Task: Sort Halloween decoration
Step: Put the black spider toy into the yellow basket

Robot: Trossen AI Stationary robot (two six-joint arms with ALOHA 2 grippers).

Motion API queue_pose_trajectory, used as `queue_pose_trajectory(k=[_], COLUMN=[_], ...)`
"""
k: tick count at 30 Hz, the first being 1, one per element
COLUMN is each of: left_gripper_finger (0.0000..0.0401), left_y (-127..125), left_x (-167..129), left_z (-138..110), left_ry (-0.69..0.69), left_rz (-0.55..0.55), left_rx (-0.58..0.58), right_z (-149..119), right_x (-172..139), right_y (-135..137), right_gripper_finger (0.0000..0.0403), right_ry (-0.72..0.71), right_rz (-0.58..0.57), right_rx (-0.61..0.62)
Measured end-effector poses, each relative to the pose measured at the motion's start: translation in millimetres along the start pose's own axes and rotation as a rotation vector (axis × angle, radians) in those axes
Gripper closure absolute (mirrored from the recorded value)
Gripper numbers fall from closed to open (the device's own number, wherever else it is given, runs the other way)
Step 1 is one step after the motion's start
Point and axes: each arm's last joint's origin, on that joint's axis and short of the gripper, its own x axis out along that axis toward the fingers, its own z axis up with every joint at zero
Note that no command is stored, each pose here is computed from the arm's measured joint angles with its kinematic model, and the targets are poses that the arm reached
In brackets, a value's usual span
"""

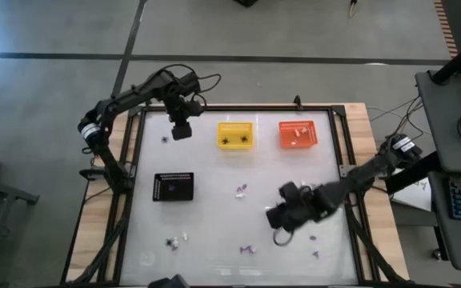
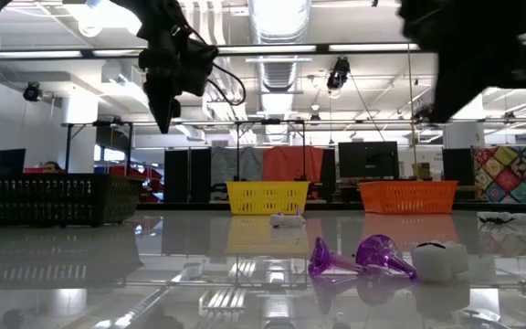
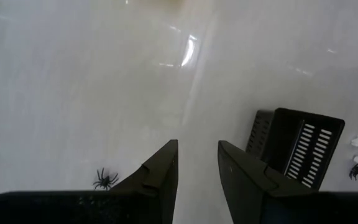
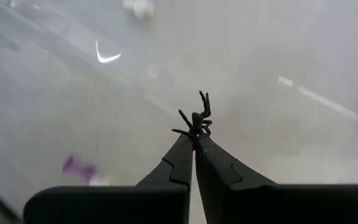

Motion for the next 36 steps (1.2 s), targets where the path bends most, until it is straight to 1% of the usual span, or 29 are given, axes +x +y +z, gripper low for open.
queue_pose_trajectory(k=[4, 8, 15, 20, 27, 32, 36], left_gripper_finger=[0.0306, 0.0306, 0.0306, 0.0306, 0.0306, 0.0306, 0.0306], left_y=[5, 10, 14, 15, 17, 19, 21], left_x=[-4, -5, -6, -6, -7, -7, -8], left_z=[-4, -7, -8, -6, -2, 3, 6], left_ry=[-0.007, -0.011, -0.016, -0.037, -0.086, -0.127, -0.159], left_rz=[0.004, 0.007, 0.008, 0.019, 0.045, 0.067, 0.084], left_rx=[-0.021, -0.028, -0.025, -0.019, 0.019, 0.03, 0.039], right_z=[41, 83, 148, 189, 227, 246, 257], right_x=[2, 6, 17, 24, 34, 53, 74], right_y=[-4, -13, -24, -37, -50, -56, -62], right_gripper_finger=[0.0394, 0.0394, 0.0394, 0.0394, 0.0394, 0.0394, 0.0394], right_ry=[-0.048, -0.079, -0.133, -0.203, -0.312, -0.31, -0.309], right_rz=[-0.008, -0.016, 0.072, 0.127, 0.177, 0.241, 0.242], right_rx=[-0.066, -0.096, -0.132, -0.095, -0.012, 0.019, 0.041])
